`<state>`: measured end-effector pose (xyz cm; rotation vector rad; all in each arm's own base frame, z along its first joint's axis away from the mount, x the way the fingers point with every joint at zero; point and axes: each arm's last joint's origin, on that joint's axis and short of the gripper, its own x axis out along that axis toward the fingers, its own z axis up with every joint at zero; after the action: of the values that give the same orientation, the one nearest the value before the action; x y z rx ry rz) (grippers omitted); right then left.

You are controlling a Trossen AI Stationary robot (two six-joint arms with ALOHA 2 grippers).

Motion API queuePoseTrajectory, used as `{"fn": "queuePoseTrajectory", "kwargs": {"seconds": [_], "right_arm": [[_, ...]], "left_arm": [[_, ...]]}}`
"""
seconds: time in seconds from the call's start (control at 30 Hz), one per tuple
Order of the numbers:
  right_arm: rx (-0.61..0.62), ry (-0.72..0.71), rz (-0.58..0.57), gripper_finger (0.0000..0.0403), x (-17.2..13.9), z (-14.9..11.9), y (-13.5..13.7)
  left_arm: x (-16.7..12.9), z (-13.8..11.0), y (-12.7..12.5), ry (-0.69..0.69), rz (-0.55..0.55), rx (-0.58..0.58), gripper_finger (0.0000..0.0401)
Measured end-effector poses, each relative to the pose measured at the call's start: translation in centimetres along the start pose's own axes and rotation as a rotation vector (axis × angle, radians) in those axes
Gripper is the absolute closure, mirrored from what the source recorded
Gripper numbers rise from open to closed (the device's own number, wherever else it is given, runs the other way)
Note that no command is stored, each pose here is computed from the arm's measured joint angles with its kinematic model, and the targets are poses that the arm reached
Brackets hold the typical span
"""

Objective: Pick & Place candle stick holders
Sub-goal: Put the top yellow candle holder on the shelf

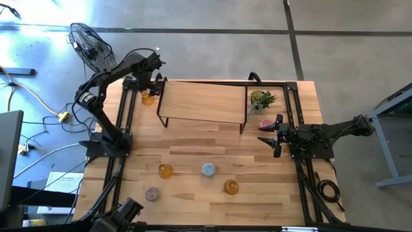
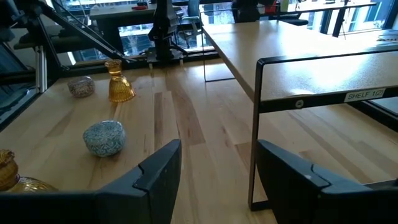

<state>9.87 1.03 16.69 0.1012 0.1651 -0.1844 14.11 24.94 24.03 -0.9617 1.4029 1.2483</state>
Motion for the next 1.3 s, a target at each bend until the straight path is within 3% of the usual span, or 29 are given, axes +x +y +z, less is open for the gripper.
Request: {"fn": "queuePoseTrajectory", "kwargs": {"seconds": [0.63, 1.3], "right_arm": [[0.022, -0.001, 0.0, 0.0203, 0.0, 0.0, 0.0], [0.02, -0.002, -0.004, 0.0203, 0.0, 0.0, 0.0]], "left_arm": [[2.2, 0.6, -0.4, -0.033, -0.025, -0.033, 0.0094], [2.1, 1.2, -0.5, -0.092, -0.033, 0.0, 0.0094]]}}
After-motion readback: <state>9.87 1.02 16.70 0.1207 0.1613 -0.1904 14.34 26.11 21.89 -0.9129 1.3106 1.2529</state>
